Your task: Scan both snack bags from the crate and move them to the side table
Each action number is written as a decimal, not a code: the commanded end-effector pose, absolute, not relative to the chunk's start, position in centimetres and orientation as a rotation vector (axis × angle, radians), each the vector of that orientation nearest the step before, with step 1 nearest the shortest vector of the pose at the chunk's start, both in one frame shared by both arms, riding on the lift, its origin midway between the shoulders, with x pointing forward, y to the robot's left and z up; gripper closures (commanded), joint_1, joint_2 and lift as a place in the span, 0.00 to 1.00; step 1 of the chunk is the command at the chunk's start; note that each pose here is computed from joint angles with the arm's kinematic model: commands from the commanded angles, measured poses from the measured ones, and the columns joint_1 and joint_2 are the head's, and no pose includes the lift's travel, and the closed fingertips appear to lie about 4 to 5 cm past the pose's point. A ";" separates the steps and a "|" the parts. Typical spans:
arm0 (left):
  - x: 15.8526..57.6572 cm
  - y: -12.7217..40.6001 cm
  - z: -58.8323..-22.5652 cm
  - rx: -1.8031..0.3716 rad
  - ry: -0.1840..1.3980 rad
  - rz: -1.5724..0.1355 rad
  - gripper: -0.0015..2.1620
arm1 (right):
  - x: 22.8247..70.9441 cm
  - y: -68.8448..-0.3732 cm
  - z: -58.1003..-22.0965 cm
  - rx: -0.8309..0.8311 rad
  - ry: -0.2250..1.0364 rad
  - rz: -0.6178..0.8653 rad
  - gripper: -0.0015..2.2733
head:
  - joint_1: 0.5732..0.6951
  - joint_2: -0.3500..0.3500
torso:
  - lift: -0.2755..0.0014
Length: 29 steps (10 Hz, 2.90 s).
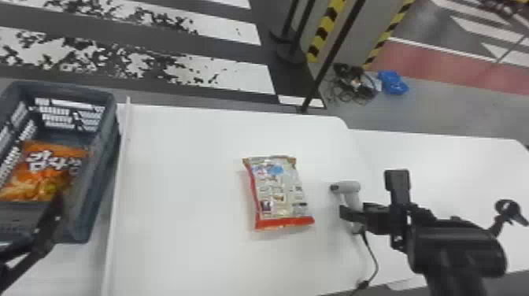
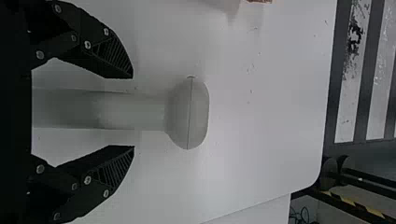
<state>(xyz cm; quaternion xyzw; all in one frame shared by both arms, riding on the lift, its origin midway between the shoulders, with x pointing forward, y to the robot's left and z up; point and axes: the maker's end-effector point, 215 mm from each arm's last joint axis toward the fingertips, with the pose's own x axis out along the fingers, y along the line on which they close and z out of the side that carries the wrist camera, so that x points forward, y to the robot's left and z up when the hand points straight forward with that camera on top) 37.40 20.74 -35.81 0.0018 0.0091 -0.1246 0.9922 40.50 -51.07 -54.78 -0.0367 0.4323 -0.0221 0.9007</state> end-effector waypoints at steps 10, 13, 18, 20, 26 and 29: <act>37.4 20.6 -35.6 0.006 0.016 -0.253 0.06 | 40.7 -39.4 -50.2 0.306 0.842 0.235 0.04 | 1.00 0.07 | 0.72; 37.3 20.6 -35.7 0.007 0.019 -0.257 0.06 | 41.2 -36.5 -52.5 0.327 0.897 0.300 0.04 | 1.00 0.14 | 0.72; 37.3 20.7 -35.9 0.009 0.021 -0.255 0.06 | 42.1 -35.0 -54.8 0.290 0.971 0.346 0.16 | 1.00 0.21 | 0.72; 37.3 20.7 -36.0 0.009 0.024 -0.255 0.06 | 41.3 -34.6 -55.8 0.271 1.015 0.350 0.99 | 1.00 0.22 | 0.72; 37.2 20.7 -36.2 0.009 0.027 -0.254 0.06 | 41.3 -37.9 -50.0 0.370 0.869 0.304 0.99 | 1.00 0.19 | 0.72; 37.2 20.7 -36.2 0.009 0.027 -0.254 0.06 | 42.9 -47.5 -44.3 0.428 0.710 0.116 0.99 | 1.00 0.10 | 0.72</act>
